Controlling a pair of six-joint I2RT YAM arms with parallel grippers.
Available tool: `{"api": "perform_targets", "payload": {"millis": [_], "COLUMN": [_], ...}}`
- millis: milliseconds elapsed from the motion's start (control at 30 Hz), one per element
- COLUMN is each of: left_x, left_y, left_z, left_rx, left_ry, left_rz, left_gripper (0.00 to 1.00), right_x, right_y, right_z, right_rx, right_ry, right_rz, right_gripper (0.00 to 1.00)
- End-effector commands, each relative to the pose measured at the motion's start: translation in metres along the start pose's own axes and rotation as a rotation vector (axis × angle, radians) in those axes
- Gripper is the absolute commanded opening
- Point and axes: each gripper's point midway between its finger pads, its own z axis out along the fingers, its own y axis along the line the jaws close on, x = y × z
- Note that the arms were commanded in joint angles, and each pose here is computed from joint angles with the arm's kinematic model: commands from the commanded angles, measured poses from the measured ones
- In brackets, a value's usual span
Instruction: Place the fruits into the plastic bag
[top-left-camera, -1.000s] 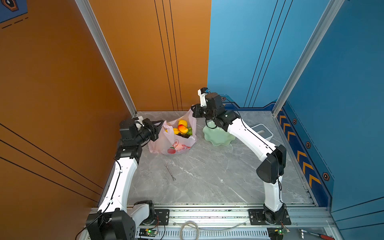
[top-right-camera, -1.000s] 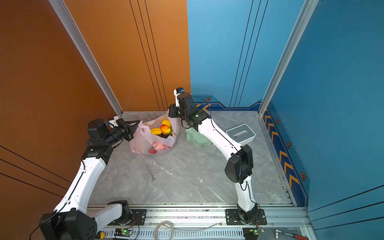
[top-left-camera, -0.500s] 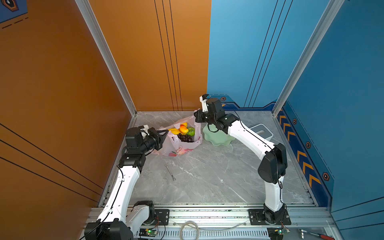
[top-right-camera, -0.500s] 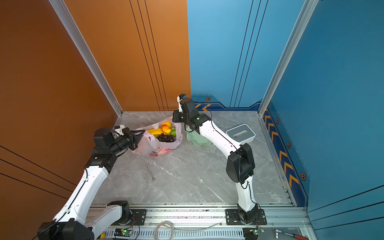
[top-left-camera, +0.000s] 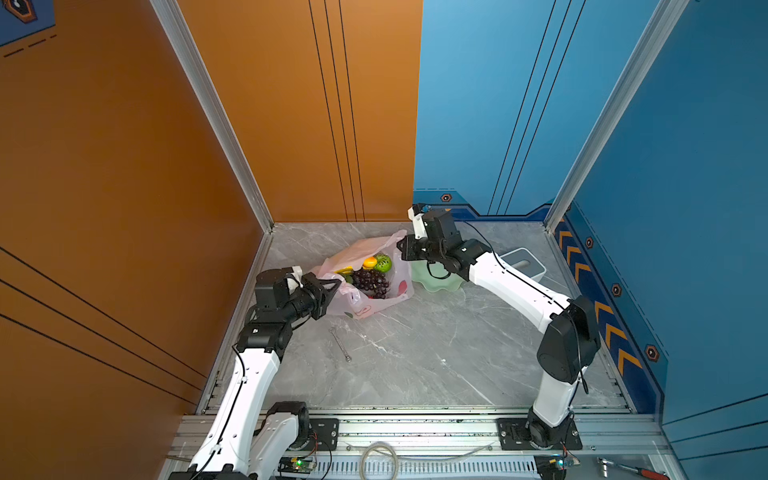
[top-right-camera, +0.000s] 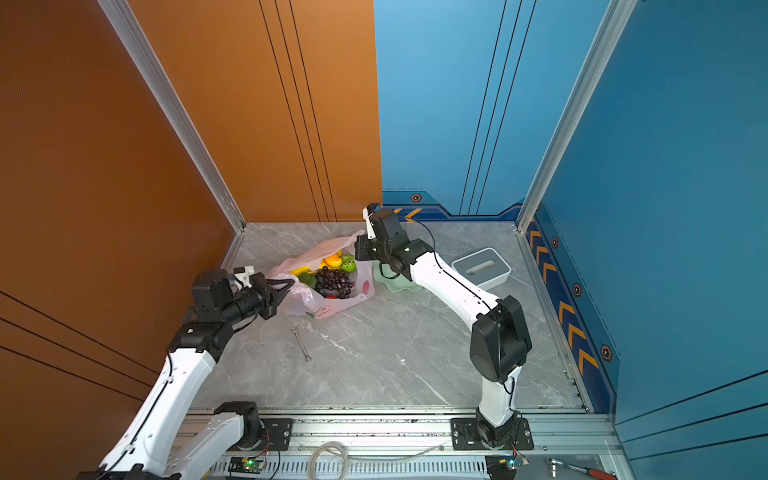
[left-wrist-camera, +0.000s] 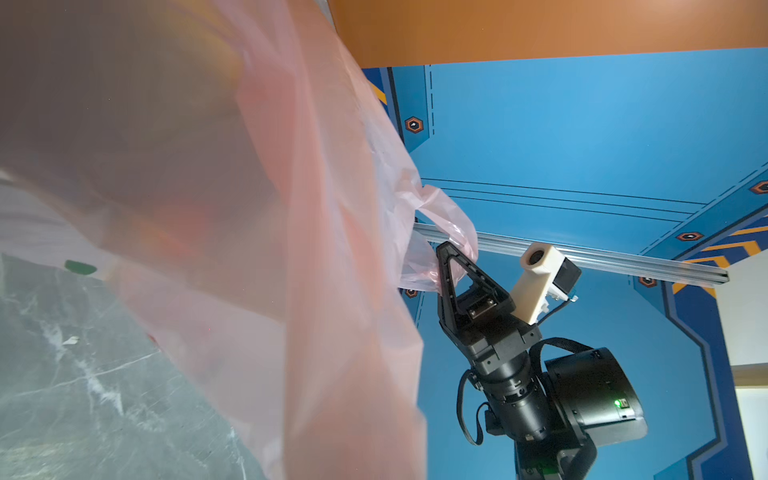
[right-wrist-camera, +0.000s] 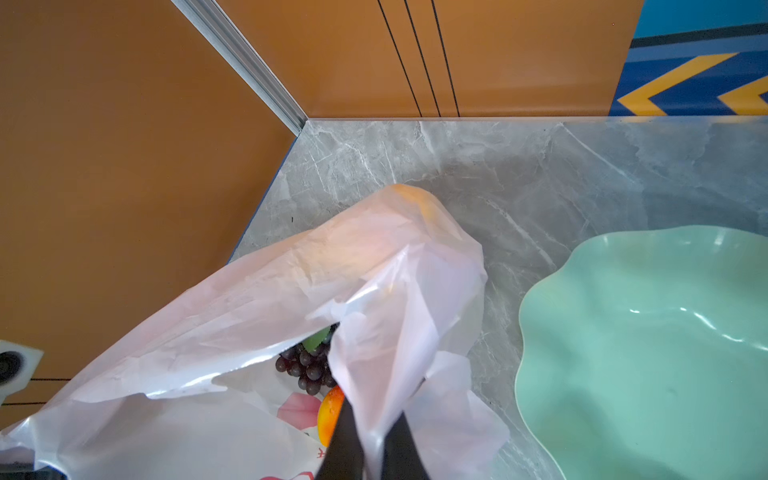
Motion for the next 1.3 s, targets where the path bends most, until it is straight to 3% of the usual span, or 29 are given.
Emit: {"api": "perform_targets", "payload": {"millis": [0, 133, 267, 400, 600, 733, 800, 933, 1033, 1267], "left_x": [0.006, 0.007, 0.008, 0.009, 0.009, 0.008, 0.008, 0.01, 0.012, 0.014], "left_y": [0.011, 0.012, 0.013, 0.011, 0.007, 0.006, 0.005, 0.002, 0.001, -0.005], "left_z": [-0.004, -0.005, -0.005, -0.006, -0.009, -0.012, -0.013, -0.02, -0.028, -0.052], "left_rx": [-0.041, -0.043, -0.046, -0.05, -0.057, -0.069, -0.072, -0.084, -0.105, -0.124], "left_ry": [0.004, 0.008, 0.012, 0.019, 0.019, 0.016, 0.012, 0.01, 0.005, -0.042], "left_rz": [0.031, 0.033, 0.036, 0.044, 0.066, 0.078, 0.084, 0.112, 0.147, 0.205], "left_gripper": [0.0, 0.0, 0.0, 0.22, 0.54, 0.68, 0.73, 0.83, 0.98, 0.98], "right_x": [0.0, 0.005, 0.005, 0.002, 0.0, -0.001, -0.003, -0.007, -0.011, -0.021], "right_y": [0.006, 0.004, 0.004, 0.003, -0.002, -0.006, -0.007, -0.011, -0.012, -0.018], "right_z": [-0.014, -0.017, -0.021, -0.026, -0.03, -0.033, -0.036, -0.045, -0.055, -0.093], "right_rx": [-0.014, -0.007, -0.001, 0.012, 0.031, 0.047, 0.053, 0.062, 0.065, 0.092], "right_ry": [-0.009, 0.006, 0.006, 0.001, 0.0, -0.003, -0.007, -0.017, -0.035, -0.095], "right_rz": [-0.004, -0.005, -0.006, -0.017, -0.032, -0.042, -0.047, -0.054, -0.064, -0.069], "right_gripper": [0.1, 0.16, 0.28, 0.52, 0.67, 0.82, 0.99, 1.0, 1.0, 1.0]}}
